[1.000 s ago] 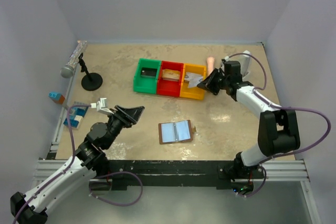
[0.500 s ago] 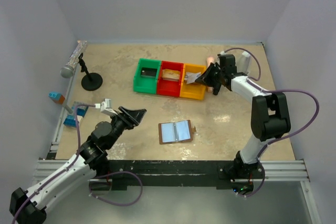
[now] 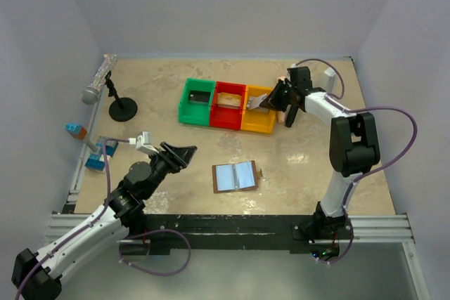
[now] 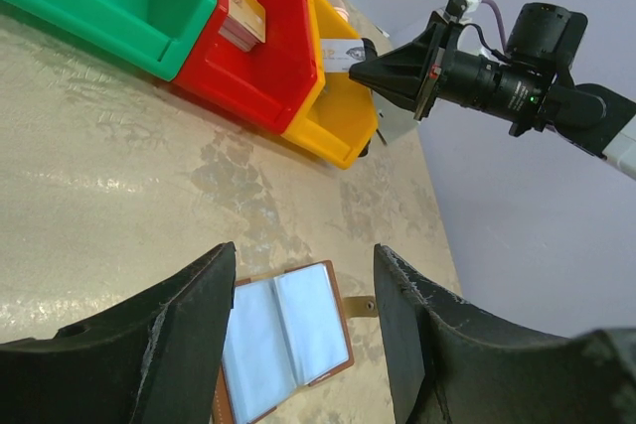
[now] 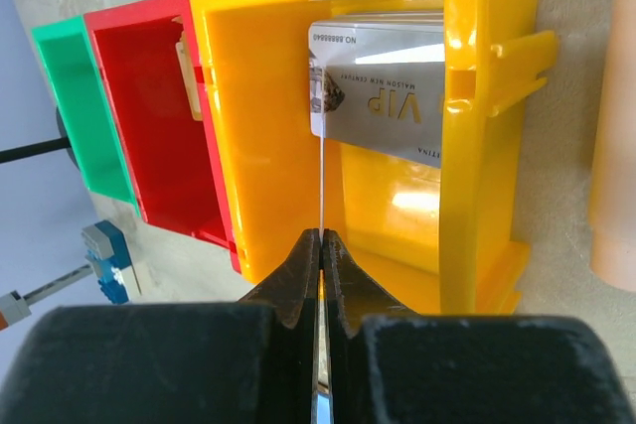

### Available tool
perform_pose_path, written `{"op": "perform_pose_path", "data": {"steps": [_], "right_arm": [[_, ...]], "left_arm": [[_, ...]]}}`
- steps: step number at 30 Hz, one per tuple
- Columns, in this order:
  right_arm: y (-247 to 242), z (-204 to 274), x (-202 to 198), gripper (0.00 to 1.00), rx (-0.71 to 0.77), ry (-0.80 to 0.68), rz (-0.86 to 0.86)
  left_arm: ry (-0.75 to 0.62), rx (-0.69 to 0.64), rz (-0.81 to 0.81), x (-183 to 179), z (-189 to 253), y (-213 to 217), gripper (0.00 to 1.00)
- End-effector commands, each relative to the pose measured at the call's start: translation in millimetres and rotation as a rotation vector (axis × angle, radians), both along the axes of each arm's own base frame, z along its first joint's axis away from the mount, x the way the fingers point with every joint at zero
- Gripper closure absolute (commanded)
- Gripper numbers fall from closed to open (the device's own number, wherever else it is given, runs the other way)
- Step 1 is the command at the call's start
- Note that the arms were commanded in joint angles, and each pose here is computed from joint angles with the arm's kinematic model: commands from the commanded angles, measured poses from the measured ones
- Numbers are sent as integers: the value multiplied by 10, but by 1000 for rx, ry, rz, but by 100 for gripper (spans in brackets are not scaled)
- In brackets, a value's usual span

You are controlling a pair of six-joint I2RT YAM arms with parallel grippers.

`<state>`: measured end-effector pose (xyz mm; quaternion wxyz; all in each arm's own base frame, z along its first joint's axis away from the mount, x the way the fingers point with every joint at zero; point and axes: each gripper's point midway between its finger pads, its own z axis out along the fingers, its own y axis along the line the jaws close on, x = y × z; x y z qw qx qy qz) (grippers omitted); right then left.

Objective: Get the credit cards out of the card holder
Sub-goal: Place the credit card in the storage box.

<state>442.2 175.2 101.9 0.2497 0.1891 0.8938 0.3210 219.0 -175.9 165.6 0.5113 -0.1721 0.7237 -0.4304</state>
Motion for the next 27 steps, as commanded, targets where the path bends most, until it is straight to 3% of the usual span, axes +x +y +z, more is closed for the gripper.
{"op": "perform_pose_path", "data": {"steps": [1, 16, 27], "right_arm": [[3, 117, 123, 100, -31, -31, 8], [-54, 38, 187, 100, -66, -4, -3], [-71, 28, 227, 87, -80, 8, -13]], "left_arm": [[-30, 8, -3, 26, 41, -7, 38], [-27, 22, -1, 51, 38, -18, 38], [-26, 30, -7, 48, 39, -27, 37]]}}
